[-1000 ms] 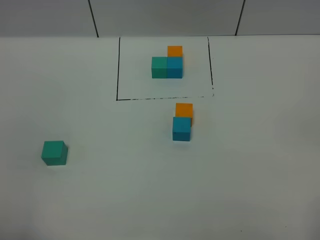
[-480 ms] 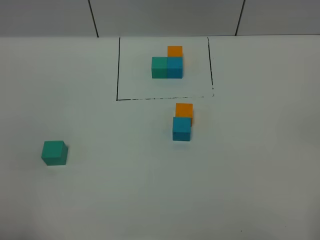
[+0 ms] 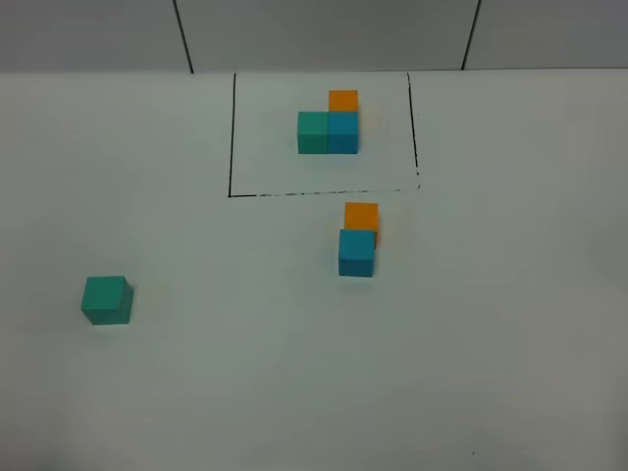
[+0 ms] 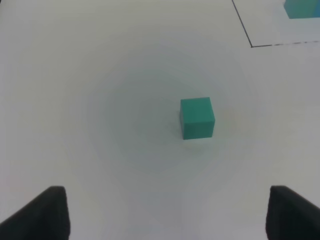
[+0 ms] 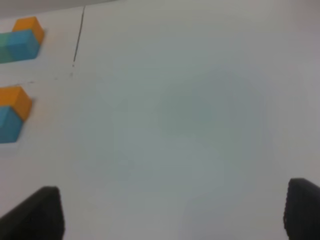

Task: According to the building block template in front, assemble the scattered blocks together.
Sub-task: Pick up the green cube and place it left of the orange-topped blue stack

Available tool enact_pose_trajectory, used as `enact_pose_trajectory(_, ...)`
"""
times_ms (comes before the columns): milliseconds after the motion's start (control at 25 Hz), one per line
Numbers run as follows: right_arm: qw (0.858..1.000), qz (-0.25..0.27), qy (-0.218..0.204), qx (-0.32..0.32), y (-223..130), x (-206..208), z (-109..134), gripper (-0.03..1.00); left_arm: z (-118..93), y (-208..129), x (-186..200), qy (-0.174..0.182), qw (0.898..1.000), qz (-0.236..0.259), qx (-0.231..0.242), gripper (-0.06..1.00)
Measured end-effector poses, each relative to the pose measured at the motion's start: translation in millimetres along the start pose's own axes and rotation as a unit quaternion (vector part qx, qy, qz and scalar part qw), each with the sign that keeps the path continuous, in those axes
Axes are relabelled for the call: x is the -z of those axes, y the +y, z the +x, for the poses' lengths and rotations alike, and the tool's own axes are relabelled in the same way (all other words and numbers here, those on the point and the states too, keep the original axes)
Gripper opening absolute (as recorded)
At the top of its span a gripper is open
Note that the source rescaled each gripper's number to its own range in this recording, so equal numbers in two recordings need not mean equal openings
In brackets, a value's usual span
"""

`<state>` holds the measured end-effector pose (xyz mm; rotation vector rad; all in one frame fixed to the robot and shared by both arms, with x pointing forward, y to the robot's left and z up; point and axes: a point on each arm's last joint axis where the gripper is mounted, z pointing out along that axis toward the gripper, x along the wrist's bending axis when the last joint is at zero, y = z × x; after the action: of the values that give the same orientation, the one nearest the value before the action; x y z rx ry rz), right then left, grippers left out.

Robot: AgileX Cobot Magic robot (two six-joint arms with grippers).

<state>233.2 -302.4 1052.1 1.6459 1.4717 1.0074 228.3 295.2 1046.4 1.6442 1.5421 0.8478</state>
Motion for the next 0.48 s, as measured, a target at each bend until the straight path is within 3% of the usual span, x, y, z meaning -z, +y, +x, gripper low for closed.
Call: enact_pose_trajectory(480,1.000,-0.001,-0.007,-0.007,0.0,0.0,0.0,0.77,0.0,0.0,0.0,0.000,1.000,0.000,0.000,0.76)
